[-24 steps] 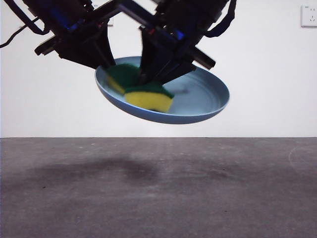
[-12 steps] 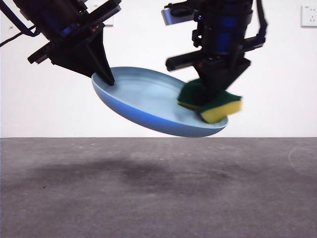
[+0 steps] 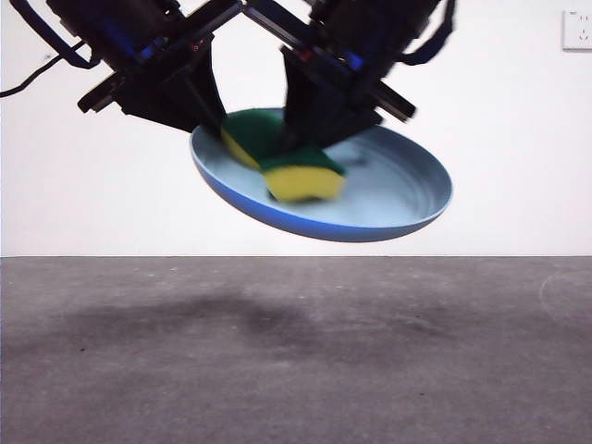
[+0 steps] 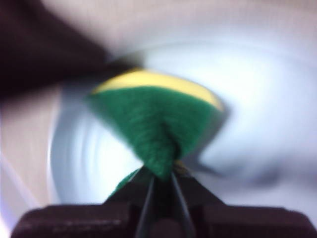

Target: Pick up the plate,pick up the cloth,clean the plate with the cloth

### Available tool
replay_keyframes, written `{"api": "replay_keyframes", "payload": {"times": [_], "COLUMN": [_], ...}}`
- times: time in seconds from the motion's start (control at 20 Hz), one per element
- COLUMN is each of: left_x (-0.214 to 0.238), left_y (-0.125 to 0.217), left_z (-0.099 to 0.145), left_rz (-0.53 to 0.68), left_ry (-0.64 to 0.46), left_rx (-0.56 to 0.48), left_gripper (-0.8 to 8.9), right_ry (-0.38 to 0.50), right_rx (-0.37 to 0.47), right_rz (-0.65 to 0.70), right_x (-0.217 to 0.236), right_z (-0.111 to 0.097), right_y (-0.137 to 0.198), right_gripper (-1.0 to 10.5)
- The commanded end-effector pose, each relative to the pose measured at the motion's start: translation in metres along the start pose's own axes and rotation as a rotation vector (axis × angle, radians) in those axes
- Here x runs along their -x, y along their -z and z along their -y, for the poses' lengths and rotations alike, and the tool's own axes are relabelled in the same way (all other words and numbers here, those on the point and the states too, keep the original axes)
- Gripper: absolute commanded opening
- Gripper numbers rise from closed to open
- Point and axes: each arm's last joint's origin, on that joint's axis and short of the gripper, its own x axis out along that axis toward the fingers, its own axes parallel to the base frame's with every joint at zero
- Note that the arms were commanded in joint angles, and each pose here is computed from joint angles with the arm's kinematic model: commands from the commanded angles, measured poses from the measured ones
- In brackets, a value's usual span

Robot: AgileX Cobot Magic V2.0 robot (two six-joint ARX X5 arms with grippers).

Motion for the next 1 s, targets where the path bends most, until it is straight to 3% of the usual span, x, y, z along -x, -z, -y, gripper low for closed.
{"api": "replay_keyframes", "payload": {"times": [0.05, 0.1, 0.2, 0.25, 0.3, 0.55, 0.65, 0.7, 0.85, 1.0], "left_x": [0.005, 0.005, 0.005, 0.005, 0.005, 0.005, 0.005, 0.004, -0.006, -0.028], "left_y": [-0.009, -0.008, -0.004, -0.002, 0.001, 0.007, 0.008, 0.008, 0.008, 0.012], "left_z": [0.0, -0.002, -0.002, -0.002, -0.002, -0.004, -0.007, -0.009, -0.021, -0.041], "left_rz": [0.058, 0.047, 0.002, -0.023, -0.05, -0.099, -0.107, -0.105, -0.107, -0.14], "left_ry": [0.04, 0.039, 0.055, 0.063, 0.074, 0.004, -0.097, -0.154, -0.289, -0.342], "left_rx": [0.008, 0.013, 0.016, 0.017, 0.013, -0.076, -0.137, -0.166, -0.201, -0.175], "left_gripper": [-0.08, -0.08, -0.08, -0.08, -0.08, -0.08, -0.08, -0.08, -0.08, -0.08], "right_ry": [0.189, 0.376, 0.666, 0.731, 0.742, 0.516, 0.346, 0.314, 0.305, 0.308], "right_rx": [0.022, 0.043, 0.075, 0.07, 0.058, 0.014, 0.024, 0.023, 0.024, 0.024], "right_rz": [-0.217, -0.255, -0.219, -0.158, -0.078, 0.289, 0.431, 0.465, 0.513, 0.498], "right_x": [-0.008, -0.006, -0.002, -0.002, 0.0, 0.017, 0.035, 0.045, 0.08, 0.111], "right_z": [0.008, 0.014, 0.021, 0.022, 0.022, 0.013, 0.006, 0.003, -0.002, -0.006], "right_y": [0.025, 0.028, 0.025, 0.019, 0.012, -0.021, -0.031, -0.032, -0.027, -0.014], "right_gripper": [-0.2, -0.2, -0.2, -0.2, -0.2, -0.2, -0.2, -0.2, -0.2, -0.2]}}
